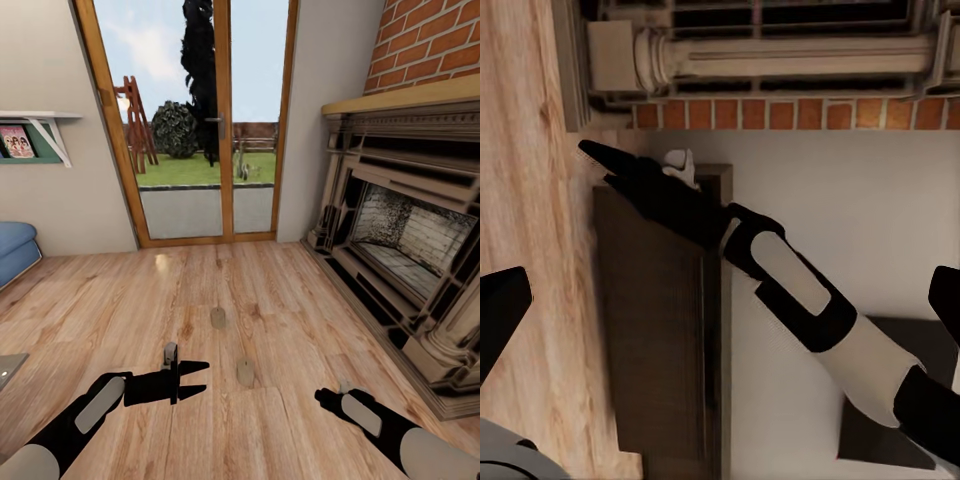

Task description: Place each of the two pumpkins and all three candles from the living room inside a cabinet in the living room (use any cabinet), then make sure every cabinet is closed, and position the cauldron so it is next to a table in the living room.

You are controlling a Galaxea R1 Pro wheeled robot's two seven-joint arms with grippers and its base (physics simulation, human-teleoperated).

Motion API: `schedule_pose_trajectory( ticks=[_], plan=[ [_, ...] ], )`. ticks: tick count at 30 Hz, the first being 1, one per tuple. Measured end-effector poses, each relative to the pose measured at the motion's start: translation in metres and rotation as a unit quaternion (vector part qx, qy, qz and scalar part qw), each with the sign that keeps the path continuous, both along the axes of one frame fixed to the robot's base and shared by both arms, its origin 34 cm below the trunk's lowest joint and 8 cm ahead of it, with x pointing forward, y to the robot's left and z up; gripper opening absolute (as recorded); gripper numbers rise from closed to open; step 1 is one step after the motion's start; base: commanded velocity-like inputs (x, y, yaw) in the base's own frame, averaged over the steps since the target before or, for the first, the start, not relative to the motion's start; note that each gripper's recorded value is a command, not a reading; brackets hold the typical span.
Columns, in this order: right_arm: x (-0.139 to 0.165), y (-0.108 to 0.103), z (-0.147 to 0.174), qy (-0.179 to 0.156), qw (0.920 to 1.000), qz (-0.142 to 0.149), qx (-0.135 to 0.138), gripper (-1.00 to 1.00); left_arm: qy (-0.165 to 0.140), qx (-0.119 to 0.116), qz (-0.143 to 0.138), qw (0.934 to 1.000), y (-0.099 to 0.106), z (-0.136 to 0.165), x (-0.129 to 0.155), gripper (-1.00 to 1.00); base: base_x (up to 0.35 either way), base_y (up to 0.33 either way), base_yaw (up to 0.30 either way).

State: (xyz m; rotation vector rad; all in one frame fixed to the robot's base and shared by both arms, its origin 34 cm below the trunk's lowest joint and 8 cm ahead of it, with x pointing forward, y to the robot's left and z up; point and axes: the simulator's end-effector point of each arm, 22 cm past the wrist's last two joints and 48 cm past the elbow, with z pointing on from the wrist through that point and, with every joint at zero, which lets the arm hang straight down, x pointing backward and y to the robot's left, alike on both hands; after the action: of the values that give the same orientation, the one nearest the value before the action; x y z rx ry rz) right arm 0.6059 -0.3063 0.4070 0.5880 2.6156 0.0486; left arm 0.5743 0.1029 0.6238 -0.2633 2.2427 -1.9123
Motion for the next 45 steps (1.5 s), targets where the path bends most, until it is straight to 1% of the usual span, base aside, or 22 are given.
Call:
schedule_pose_trajectory(
  ticks=[3,5,8,11,14,15,16,17,18,20,23,29,34,38,41,43,45],
  plan=[
    [0.004,0.002,0.005,-0.001,0.9998,0.013,-0.017,1.0,0.001,0.006,0.0,1.0,0.001,-0.002,0.0,1.0,0.0,0.0,0.0],
    [0.006,0.004,0.007,-0.003,0.9997,0.016,-0.019,1.0,0.003,0.015,0.002,0.9999,0.004,-0.006,0.0,1.0,0.0,0.0,0.0],
    [0.007,0.004,0.008,-0.003,0.9996,0.017,-0.021,1.0,0.008,0.037,0.006,0.9993,0.015,-0.015,0.001,1.0,0.0,0.0,0.0],
    [0.007,0.004,0.008,-0.002,0.9996,0.017,-0.021,1.0,0.011,0.053,0.008,0.9985,0.02,-0.021,0.002,1.0,0.0,0.0,0.0],
    [0.006,0.005,0.008,-0.001,0.9996,0.018,-0.021,1.0,0.022,0.088,0.011,0.9958,0.027,-0.038,0.001,1.0,0.0,0.0,0.0],
    [0.006,0.005,0.008,0.0,0.9996,0.019,-0.021,1.0,0.029,0.109,0.015,0.9935,0.032,-0.047,0.002,1.0,0.0,0.0,0.0],
    [0.006,0.005,0.008,0.0,0.9996,0.02,-0.022,1.0,0.035,0.131,0.02,0.9906,0.039,-0.056,0.003,1.0,0.0,0.0,0.0],
    [0.005,0.006,0.007,0.001,0.9995,0.023,-0.023,1.0,0.051,0.184,0.049,0.9803,0.065,-0.073,0.014,1.0,0.0,0.0,0.0],
    [0.005,0.006,0.007,0.001,0.9995,0.023,-0.023,1.0,0.055,0.196,0.061,0.9771,0.073,-0.076,0.018,1.0,0.0,0.0,0.0],
    [0.005,0.006,0.007,0.001,0.9994,0.024,-0.024,1.0,0.062,0.214,0.073,0.9721,0.084,-0.081,0.022,1.0,0.0,0.0,0.0],
    [0.005,0.006,0.007,0.001,0.9994,0.025,-0.024,1.0,0.071,0.239,0.081,0.9652,0.094,-0.09,0.023,1.0,0.0,0.0,0.0],
    [0.005,0.007,0.007,0.001,0.9994,0.026,-0.024,1.0,0.084,0.276,0.079,0.9542,0.101,-0.104,0.018,1.0,0.002,0.0,0.0],
    [0.006,0.009,0.008,0.0,0.9994,0.027,-0.023,1.0,0.093,0.311,0.084,0.9422,0.114,-0.115,0.016,1.0,0.175,0.0,0.0],
    [0.006,0.029,0.007,-0.001,0.9992,0.037,-0.015,1.0,0.1,0.346,0.089,0.9287,0.127,-0.126,0.014,1.0,0.27,0.0,0.0],
    [0.009,0.048,0.007,-0.005,0.9977,0.063,-0.024,1.0,0.106,0.382,0.089,0.9138,0.14,-0.136,0.011,1.0,0.096,0.0,0.0],
    [0.009,0.066,0.007,-0.005,0.9961,0.083,-0.03,1.0,0.111,0.404,0.089,0.9037,0.148,-0.141,0.009,1.0,0.03,0.0,0.0],
    [0.006,0.087,0.007,0.004,0.9946,0.098,-0.035,1.0,0.112,0.42,0.095,0.8957,0.154,-0.145,0.009,1.0,0.012,0.004,0.0]
  ],
)
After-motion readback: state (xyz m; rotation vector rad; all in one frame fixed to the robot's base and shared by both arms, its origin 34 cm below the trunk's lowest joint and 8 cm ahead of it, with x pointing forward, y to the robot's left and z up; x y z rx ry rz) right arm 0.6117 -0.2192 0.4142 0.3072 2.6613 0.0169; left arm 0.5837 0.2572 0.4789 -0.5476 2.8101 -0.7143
